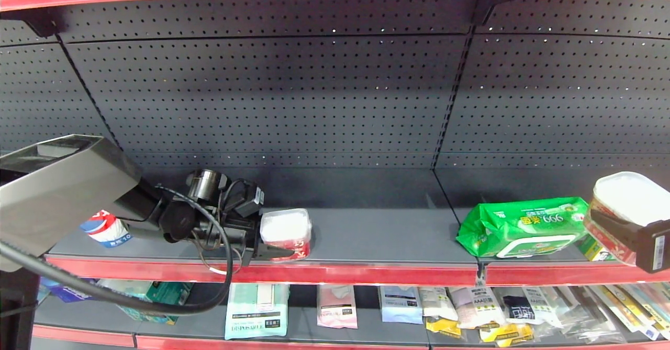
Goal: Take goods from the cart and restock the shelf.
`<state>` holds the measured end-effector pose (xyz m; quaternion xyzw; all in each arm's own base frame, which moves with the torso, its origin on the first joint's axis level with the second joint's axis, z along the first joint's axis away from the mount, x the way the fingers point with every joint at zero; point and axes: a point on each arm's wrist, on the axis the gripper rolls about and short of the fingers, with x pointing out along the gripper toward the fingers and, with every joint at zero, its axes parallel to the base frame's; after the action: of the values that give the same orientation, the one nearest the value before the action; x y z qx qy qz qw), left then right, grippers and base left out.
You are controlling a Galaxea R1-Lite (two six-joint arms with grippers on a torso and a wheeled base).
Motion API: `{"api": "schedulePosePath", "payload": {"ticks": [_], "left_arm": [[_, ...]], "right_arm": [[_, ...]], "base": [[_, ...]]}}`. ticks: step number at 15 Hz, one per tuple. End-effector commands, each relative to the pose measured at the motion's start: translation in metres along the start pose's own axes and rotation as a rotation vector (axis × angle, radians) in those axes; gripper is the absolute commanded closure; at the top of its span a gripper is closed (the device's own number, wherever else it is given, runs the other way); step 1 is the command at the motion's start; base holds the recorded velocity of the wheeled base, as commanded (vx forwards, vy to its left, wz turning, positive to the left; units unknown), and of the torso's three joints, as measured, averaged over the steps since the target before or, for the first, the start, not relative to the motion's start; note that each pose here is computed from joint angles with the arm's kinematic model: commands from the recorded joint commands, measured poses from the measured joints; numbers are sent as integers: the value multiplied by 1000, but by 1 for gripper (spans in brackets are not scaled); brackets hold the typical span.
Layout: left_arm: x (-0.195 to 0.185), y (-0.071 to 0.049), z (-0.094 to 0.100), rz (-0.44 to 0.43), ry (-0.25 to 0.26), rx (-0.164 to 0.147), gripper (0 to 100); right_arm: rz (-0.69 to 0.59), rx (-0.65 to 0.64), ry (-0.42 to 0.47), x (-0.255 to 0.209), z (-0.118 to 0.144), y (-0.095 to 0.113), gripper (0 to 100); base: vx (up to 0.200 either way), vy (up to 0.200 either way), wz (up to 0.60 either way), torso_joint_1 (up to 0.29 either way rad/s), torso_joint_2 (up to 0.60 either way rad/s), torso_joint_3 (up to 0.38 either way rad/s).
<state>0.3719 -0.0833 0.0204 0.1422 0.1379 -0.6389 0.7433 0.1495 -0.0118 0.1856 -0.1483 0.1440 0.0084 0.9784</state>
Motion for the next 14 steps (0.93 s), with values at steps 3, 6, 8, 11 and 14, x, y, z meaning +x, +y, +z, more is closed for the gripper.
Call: {"api": "schedulePosePath", "payload": {"ticks": [3, 6, 8, 11, 14], "left_arm": [[0, -1, 0, -3, 0, -6, 100], [1, -1, 0, -5, 0, -21, 100], [1, -1, 1, -6, 0, -19, 100], [1, -1, 1, -3, -2, -6, 0], [0, -2, 3, -5, -1, -18, 0]], "right_arm": [[0, 0, -2, 0, 0, 0, 100], [-1, 0, 0, 0, 0, 0, 100], [-1, 0, 0, 0, 0, 0, 100], [0, 0, 3, 1, 0, 0, 100], [0, 0, 3, 0, 0, 0, 100]], "base": [[0, 0, 0, 0, 0, 0], [0, 0, 0, 0, 0, 0], [0, 0, 0, 0, 0, 0], [0, 0, 0, 0, 0, 0], [0, 0, 0, 0, 0, 0]]}}
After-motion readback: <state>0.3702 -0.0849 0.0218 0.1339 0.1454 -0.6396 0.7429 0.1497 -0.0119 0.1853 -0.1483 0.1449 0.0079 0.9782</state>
